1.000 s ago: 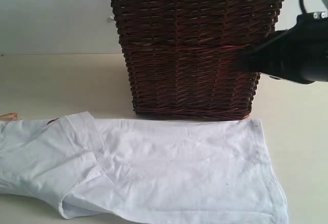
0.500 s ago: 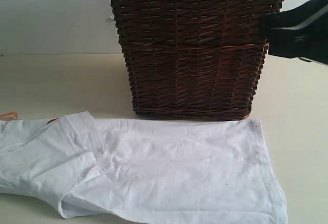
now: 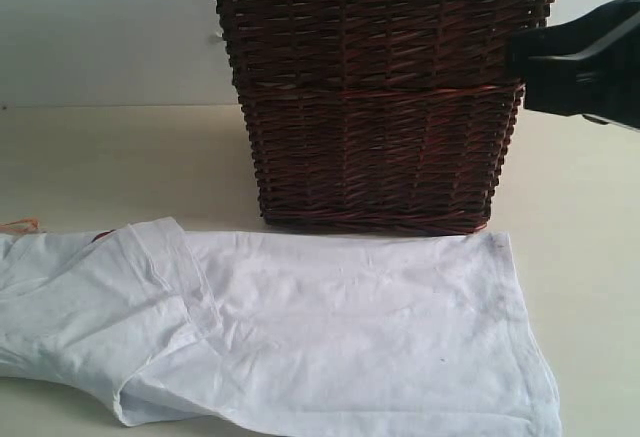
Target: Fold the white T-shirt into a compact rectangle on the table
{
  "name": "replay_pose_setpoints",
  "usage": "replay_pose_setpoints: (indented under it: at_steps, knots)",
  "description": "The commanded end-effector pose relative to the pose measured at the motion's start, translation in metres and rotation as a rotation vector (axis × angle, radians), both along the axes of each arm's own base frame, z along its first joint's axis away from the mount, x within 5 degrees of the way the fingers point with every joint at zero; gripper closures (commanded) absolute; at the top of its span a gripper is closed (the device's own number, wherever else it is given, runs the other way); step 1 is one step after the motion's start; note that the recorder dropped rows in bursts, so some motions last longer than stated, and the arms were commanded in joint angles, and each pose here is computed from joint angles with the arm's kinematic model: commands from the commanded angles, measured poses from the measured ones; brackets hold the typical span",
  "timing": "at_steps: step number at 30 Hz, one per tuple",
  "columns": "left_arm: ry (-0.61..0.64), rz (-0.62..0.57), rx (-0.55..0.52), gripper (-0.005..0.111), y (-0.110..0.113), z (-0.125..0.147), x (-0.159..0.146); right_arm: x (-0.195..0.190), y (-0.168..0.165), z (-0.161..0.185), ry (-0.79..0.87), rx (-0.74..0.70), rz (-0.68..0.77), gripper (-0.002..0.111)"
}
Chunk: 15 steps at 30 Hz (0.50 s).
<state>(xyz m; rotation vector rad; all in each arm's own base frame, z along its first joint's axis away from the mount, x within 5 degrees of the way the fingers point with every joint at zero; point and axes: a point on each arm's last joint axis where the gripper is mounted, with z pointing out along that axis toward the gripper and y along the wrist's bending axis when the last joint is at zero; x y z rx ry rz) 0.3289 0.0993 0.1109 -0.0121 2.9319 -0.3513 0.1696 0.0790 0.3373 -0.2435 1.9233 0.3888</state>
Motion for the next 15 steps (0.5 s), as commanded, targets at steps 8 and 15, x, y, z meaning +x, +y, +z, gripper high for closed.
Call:
replay_pose_setpoints:
  at_steps: [8, 15]
  knots:
    - [0.113, -0.063, -0.136, 0.045, -0.011, -0.03, -0.008, -0.002, 0.0, 0.0, -0.001, -0.002, 0.011, 0.104]
    - [0.132, -0.096, -0.342, 0.045, -0.028, -0.021, -0.011, -0.01, 0.003, 0.004, -0.012, 0.025, 0.074, 0.104]
